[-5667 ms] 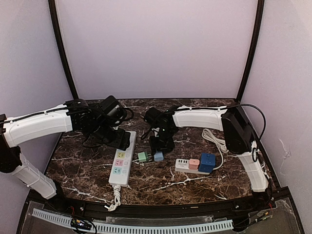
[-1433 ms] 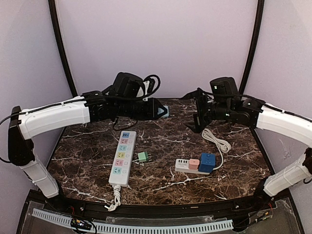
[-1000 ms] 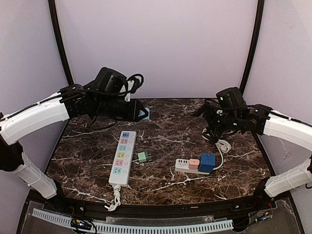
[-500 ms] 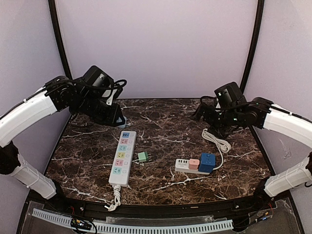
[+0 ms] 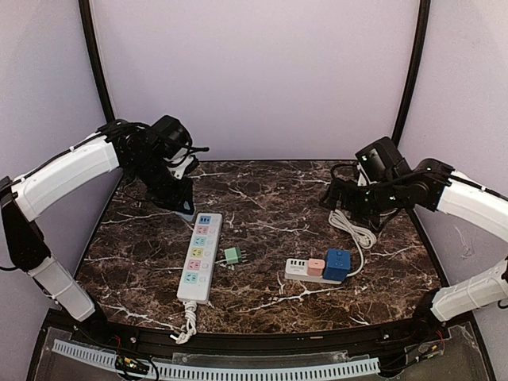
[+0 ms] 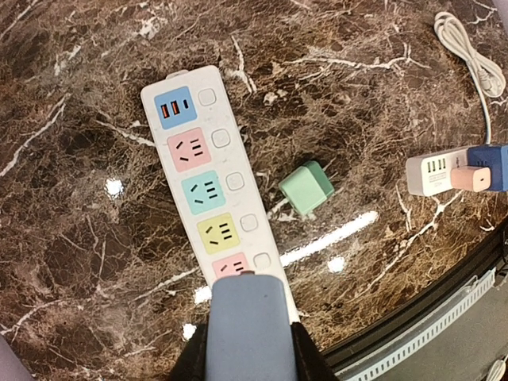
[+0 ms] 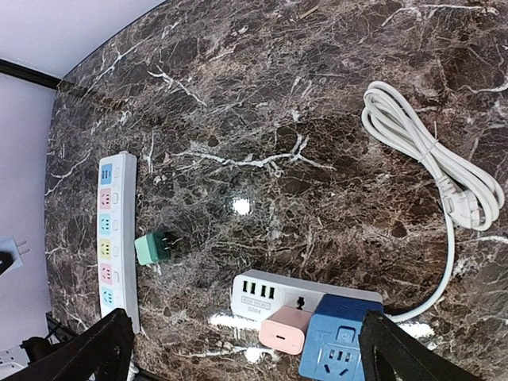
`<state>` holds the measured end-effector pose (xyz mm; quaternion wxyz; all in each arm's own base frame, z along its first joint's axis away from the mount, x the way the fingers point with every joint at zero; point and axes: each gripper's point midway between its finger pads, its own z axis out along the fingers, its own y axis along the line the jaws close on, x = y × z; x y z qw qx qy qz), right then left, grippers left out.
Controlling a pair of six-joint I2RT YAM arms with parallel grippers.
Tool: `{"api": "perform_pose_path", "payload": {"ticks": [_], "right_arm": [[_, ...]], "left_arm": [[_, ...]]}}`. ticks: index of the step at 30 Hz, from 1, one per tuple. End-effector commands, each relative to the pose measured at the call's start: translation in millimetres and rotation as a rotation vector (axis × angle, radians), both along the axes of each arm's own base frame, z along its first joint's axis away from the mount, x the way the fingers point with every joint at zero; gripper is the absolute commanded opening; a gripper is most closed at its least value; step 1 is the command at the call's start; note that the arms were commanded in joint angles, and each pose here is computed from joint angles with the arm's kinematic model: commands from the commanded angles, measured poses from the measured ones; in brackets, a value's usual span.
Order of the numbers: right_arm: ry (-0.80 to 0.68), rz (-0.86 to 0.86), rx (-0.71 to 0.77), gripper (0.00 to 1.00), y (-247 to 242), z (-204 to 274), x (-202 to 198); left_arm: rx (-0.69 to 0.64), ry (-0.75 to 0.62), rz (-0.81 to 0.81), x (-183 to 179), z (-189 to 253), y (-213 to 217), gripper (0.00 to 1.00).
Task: Insert the plug
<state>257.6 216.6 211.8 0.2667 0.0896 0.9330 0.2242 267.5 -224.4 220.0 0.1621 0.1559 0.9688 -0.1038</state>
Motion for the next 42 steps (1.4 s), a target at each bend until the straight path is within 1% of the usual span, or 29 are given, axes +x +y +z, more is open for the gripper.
{"api": "perform_pose_path", "payload": {"ticks": [1, 5, 9, 16, 21, 26, 31, 42], "right_arm": [[-0.025, 0.027, -0.041, 0.98, -14, 9, -9], [-0.015, 0.042, -0.054, 0.99, -16, 1, -13], [-0.019, 0.08, -0.084, 0.99, -10, -1, -8], [-0.025, 0.165, -0.128, 0.99, 2, 4, 1], [-0.039, 0.202, -0.172, 0.99, 0, 6, 4], [-0.052, 0.217, -0.206, 0.99, -5, 6, 10], [-0.057, 0.222, -0.261, 0.99, -13, 7, 13], [-0.063, 0.264, -0.301, 0.99, -10, 4, 24]], "left_arm": [[0.018, 0.108, -0.047, -2, -21, 3, 0.01], [0.068, 0.189, -0.068, 2, -44, 1, 0.01], [0.09, 0.259, -0.069, 0, -64, -3, 0.01], [0.102, 0.279, -0.077, 9, -88, -8, 0.01], [0.076, 0.321, -0.073, 15, -105, -10, 0.01], [0.084, 0.351, -0.06, 20, -117, -7, 0.01], [0.11, 0.368, -0.041, 25, -122, -5, 0.01], [0.142, 0.362, 0.008, 36, -132, -4, 0.01]]}}
